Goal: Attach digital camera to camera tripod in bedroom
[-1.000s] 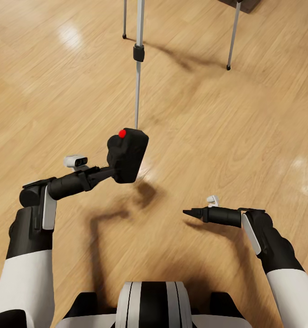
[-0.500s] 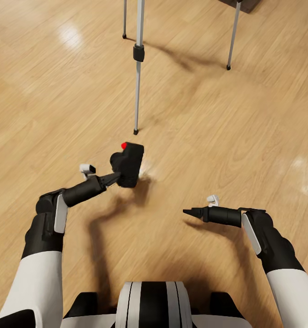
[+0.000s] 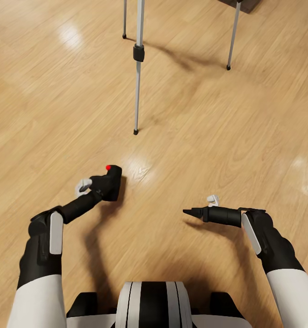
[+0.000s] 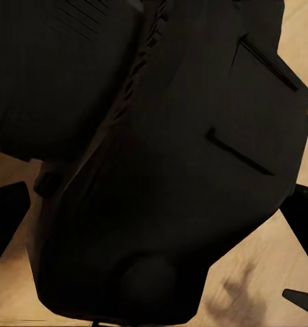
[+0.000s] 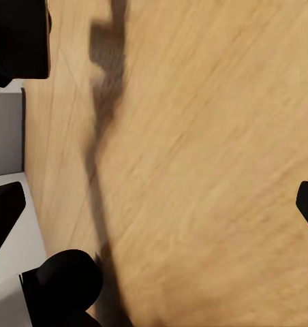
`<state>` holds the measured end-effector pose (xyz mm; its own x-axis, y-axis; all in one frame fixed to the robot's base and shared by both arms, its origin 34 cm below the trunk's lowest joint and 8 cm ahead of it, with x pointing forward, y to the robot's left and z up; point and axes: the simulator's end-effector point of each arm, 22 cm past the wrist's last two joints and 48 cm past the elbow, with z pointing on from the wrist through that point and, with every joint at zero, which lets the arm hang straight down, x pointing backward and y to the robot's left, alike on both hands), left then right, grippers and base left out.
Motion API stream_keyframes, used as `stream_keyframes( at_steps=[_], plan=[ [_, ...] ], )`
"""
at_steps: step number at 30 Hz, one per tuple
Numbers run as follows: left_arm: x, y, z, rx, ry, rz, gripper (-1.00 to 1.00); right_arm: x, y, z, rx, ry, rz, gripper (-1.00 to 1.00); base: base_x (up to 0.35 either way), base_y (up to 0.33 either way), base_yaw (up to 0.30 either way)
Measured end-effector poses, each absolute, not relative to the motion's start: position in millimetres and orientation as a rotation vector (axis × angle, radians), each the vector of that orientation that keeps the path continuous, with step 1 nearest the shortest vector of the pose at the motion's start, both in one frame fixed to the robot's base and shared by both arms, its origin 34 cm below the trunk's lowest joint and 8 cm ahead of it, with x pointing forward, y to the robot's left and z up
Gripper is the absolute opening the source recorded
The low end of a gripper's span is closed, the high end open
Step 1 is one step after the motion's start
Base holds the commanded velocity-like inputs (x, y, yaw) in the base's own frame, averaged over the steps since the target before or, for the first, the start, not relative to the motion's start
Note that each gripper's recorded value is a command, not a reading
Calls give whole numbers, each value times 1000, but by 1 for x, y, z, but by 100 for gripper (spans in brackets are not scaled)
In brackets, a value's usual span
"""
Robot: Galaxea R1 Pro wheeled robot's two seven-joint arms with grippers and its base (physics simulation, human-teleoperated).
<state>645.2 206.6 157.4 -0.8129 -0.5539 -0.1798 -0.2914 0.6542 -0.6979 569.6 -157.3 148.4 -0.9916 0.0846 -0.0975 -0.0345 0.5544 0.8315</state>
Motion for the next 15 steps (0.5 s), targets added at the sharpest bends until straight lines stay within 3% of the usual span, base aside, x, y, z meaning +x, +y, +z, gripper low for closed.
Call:
stream_keyframes(
  at_steps=[7,15],
  plan=[
    [635,203,157,-681,2506,-929,-100,569,-157,148,42,2659,1425,100,0,0,0],
    [616,227,128,-756,2632,-668,-100,568,-155,147,35,2664,1422,100,0,0,0]
  ],
)
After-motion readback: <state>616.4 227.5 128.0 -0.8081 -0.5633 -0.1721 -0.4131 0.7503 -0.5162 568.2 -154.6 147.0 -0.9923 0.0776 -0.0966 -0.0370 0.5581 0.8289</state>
